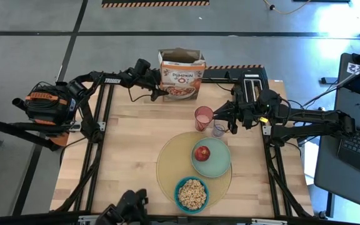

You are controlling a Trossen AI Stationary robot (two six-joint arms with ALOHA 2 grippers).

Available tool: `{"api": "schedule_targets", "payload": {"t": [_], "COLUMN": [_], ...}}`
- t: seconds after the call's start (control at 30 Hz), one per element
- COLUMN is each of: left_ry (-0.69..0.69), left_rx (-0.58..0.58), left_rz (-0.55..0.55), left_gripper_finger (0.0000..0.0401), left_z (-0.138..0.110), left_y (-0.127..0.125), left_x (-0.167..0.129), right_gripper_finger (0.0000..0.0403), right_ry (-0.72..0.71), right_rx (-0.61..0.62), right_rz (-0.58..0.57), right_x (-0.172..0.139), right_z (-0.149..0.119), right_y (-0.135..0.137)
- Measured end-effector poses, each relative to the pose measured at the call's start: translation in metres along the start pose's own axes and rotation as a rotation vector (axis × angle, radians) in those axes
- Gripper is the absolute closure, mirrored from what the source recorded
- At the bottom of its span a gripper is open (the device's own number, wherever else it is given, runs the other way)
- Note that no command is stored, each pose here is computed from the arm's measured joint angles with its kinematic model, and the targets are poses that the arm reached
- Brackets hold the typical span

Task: Arrange a breakfast setting
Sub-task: Pour the cereal into the blue bowl, then put the toast bread on the green plate

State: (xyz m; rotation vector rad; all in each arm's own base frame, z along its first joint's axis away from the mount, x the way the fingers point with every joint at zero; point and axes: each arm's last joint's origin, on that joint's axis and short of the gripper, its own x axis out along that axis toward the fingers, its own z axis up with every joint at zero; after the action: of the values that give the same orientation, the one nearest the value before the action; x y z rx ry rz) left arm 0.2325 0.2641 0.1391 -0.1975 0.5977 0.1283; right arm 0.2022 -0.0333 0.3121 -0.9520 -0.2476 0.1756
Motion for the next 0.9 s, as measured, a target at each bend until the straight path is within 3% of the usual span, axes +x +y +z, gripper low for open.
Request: {"api": "schedule_targets", "payload": {"t": [0.23,0.47,0.9], "left_ry": [0.08,0.28,0.487], "left_rx": [-0.004,0.024,-0.045], "left_rz": [0.07,0.213,0.147], "left_gripper_finger": [0.0076,0.0038,0.0036], "left_z": [-0.003,-0.012,-0.027], "left_y": [-0.007,-0.016,-0.027], "left_x": [0.008,0.007,-0.003], "right_gripper_finger": [0.0346,0.0346,0.0346], "right_ry": [0.003,0.004,0.004], "right_rx": [0.002,0.004,0.004], "right_rz": [0.004,0.005,0.005], "right_x": [0.0,0.0,0.0], "right_z": [0.0,0.0,0.0], "right_y": [0.0,0.001,0.001]}}
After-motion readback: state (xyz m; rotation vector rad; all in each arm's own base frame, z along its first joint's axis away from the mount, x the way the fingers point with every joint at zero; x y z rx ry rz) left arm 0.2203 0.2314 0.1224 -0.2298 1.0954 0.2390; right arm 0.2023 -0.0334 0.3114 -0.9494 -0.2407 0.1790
